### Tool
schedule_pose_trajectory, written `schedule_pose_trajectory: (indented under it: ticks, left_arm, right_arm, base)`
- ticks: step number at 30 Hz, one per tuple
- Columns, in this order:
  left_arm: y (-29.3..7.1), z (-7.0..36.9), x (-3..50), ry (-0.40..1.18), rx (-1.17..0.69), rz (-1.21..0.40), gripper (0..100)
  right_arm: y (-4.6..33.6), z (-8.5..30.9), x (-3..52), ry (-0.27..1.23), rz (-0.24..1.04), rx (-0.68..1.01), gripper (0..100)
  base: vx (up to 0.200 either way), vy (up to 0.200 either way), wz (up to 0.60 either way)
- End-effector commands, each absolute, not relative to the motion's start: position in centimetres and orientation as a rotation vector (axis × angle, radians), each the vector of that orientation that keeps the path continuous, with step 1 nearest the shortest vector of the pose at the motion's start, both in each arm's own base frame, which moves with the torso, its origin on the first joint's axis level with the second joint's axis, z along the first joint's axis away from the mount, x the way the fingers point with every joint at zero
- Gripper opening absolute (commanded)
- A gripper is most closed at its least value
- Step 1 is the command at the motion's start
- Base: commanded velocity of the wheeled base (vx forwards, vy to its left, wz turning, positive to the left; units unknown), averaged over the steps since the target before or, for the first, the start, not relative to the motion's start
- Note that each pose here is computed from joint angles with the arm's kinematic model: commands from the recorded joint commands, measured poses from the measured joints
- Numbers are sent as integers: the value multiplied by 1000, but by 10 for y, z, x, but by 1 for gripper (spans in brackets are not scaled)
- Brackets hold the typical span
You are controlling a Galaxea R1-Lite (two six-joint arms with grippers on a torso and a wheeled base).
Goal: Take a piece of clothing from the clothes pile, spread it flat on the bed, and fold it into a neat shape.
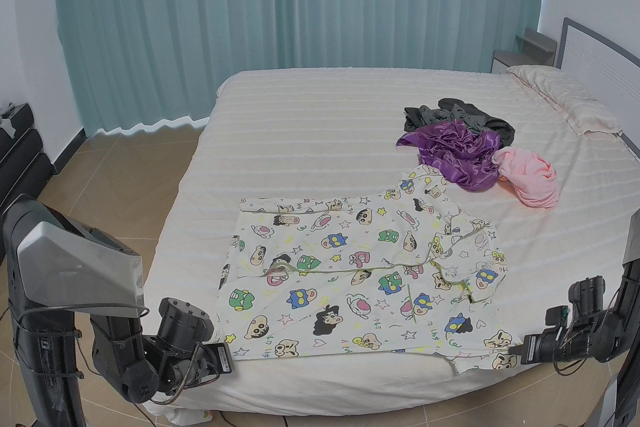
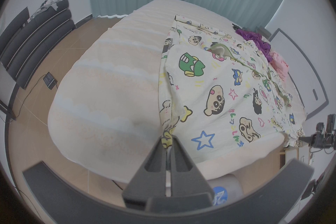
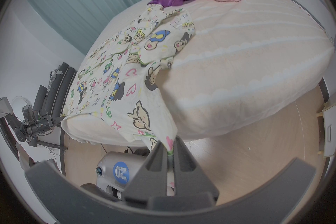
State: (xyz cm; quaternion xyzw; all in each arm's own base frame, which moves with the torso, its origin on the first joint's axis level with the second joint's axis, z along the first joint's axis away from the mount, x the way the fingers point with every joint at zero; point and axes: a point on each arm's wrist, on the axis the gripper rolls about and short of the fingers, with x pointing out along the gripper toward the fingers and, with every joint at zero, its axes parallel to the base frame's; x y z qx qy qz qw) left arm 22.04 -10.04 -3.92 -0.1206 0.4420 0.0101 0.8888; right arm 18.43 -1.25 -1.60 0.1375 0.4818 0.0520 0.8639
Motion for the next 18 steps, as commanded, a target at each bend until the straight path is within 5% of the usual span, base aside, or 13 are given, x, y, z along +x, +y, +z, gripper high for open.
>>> schedule_pose_trajectory:
  ticks: [1,15,16,17,18]
  left_arm:
    - [-102,-40,209,956,-217,10,0]
    - [-103,-46,197,1047,-143,9,0]
    - [-103,-46,197,1047,-143,9,0]
    - [-103,-46,197,1047,-144,7,0]
    - [-103,-46,197,1047,-143,9,100]
  right_arm:
    - [-12,-17,177,1045,117,270,0]
    - [-9,-21,172,1111,137,248,0]
    - [-9,-22,172,1113,138,244,100]
    - [-9,-22,172,1113,138,244,100]
    - [-9,-21,172,1109,140,244,100]
  base:
    - [0,0,0]
    - [0,0,0]
    - [0,0,0]
    - [0,0,0]
    - [0,0,0]
